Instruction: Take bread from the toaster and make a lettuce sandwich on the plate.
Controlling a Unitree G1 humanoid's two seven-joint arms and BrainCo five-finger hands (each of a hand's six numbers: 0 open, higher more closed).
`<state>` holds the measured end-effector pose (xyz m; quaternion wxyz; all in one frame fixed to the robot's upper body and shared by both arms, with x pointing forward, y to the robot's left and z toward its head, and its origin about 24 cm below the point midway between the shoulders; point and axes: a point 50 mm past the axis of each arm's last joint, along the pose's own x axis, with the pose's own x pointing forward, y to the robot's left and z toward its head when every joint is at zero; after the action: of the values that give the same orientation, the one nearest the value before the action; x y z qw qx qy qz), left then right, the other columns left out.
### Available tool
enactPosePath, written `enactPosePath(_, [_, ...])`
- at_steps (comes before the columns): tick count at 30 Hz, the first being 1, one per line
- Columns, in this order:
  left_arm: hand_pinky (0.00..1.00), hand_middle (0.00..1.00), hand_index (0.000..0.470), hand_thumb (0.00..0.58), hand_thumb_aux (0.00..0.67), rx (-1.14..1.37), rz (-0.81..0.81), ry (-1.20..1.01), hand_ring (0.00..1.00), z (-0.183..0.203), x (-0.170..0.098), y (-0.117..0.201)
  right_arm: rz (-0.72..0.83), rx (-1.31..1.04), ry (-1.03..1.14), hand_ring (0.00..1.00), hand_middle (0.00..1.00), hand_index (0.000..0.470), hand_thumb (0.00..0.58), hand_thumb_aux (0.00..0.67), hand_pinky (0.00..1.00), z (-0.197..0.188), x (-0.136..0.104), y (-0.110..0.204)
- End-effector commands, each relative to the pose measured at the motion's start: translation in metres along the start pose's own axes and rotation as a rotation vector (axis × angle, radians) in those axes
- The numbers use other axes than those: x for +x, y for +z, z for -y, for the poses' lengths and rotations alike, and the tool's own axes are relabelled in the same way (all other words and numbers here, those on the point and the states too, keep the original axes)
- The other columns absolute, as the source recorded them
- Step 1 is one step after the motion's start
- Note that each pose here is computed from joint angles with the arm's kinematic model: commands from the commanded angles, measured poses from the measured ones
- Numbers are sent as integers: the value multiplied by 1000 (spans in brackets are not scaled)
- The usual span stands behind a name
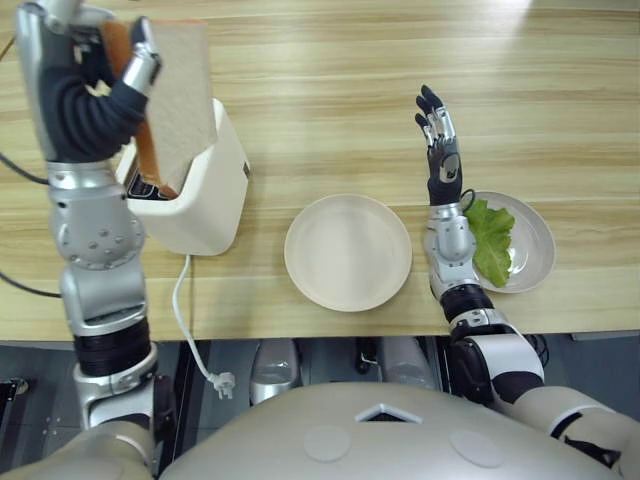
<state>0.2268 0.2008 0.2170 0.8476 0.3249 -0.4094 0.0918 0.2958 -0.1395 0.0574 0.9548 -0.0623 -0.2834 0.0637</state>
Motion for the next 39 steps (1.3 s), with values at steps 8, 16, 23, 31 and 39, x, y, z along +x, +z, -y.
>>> enactPosePath(8, [1000, 1000, 402, 571, 586, -533, -196, -302, 1000, 104, -37, 0, 41, -56, -96, 0, 0, 0, 0, 0, 0, 27, 8, 7])
enactPosePath(16, [1000, 1000, 397, 569, 578, -690, -487, -399, 1000, 166, -93, -14, 80, -185, -167, 0, 0, 0, 0, 0, 0, 73, 3, 22])
enactPosePath(23, [1000, 1000, 348, 546, 507, -771, -612, -495, 1000, 200, -124, -4, 43, -278, -189, 0, 0, 0, 0, 0, 0, 99, -12, 27])
enactPosePath(31, [1000, 1000, 366, 556, 533, -765, -613, -520, 1000, 205, -129, 0, 45, -311, -156, 0, 0, 0, 0, 0, 0, 99, -13, 31])
enactPosePath(39, [1000, 1000, 110, 244, 160, -641, -550, -526, 1000, 201, -117, -5, 59, -342, -127, 0, 0, 0, 0, 0, 0, 98, -13, 35])
